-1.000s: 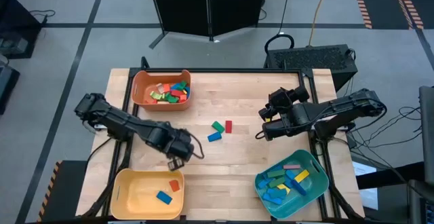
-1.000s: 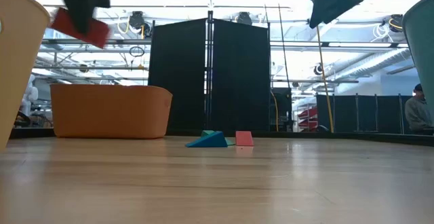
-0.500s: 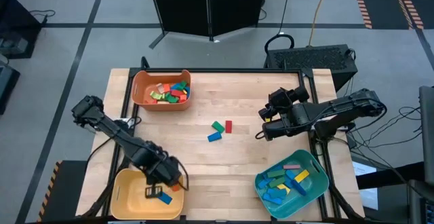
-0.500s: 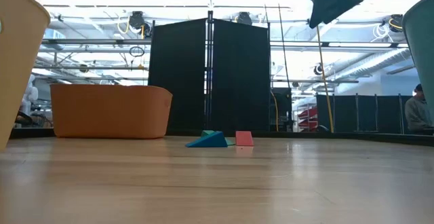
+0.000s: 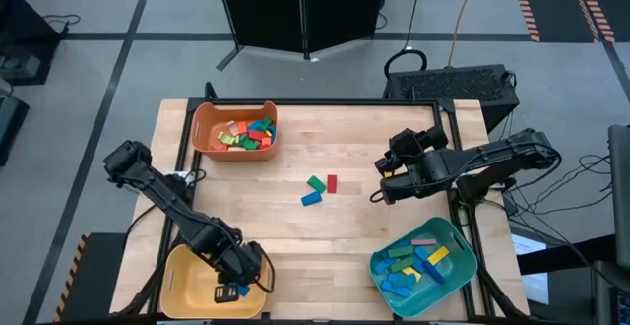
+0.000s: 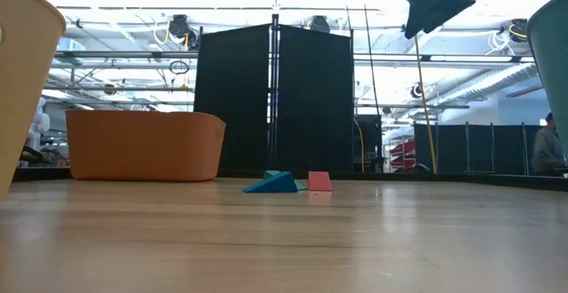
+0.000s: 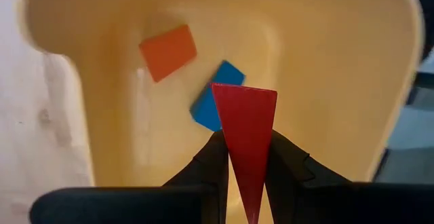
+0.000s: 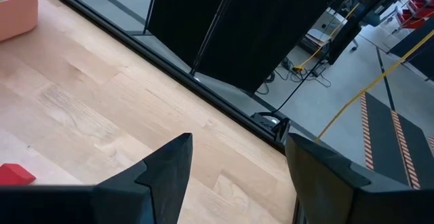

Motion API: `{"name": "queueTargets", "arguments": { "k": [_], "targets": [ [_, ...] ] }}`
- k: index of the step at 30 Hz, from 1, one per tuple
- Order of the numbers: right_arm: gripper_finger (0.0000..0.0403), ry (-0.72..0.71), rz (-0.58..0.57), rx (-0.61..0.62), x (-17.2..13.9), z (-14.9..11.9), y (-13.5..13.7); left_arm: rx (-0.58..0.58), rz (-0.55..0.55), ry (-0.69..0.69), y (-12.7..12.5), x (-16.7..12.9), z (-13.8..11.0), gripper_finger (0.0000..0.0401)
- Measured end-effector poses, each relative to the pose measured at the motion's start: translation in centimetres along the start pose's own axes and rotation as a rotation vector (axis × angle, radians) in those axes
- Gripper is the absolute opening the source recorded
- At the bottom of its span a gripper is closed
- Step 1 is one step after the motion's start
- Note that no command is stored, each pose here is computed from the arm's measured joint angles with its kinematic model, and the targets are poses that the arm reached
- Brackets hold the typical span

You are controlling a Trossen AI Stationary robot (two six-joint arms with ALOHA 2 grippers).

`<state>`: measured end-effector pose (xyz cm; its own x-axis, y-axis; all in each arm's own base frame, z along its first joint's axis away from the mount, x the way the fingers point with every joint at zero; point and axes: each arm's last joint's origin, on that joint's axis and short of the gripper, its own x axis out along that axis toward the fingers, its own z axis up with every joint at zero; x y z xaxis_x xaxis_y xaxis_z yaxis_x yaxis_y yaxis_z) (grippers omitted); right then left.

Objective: Sort blocks by size
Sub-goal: Put the red triangular block into the yellow bin, then put the green triangular block into the yellow bin

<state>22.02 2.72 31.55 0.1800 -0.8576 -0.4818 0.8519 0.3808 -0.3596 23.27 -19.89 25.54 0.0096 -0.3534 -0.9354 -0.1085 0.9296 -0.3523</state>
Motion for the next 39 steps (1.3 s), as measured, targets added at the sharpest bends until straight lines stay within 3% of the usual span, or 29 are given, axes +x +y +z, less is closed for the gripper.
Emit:
{"name": "queueTargets", "arguments": {
  "k": [5,15,24,34,39],
  "targets": [
    [0.0224,0.0,0.0,0.0,0.0,0.0,0.0,-0.034,0.045,-0.047,0.2,0.1,0.2,0.0081],
    [0.0224,0.0,0.0,0.001,0.0,0.0,0.0,-0.042,0.06,-0.011,0.6,0.0,0.0,0.0185],
    [0.0224,-0.001,0.002,0.004,0.0,0.0,0.0,-0.074,0.241,0.131,3.4,-1.1,-0.7,0.0191],
    [0.0224,-0.006,0.015,0.03,0.0,0.1,0.3,0.013,0.329,-0.058,6.9,-5.0,1.6,0.0192],
    [0.0224,-0.007,0.016,0.031,0.0,0.1,0.3,0.122,0.427,-0.126,9.4,-6.5,3.6,0.0192]
  ]
}}
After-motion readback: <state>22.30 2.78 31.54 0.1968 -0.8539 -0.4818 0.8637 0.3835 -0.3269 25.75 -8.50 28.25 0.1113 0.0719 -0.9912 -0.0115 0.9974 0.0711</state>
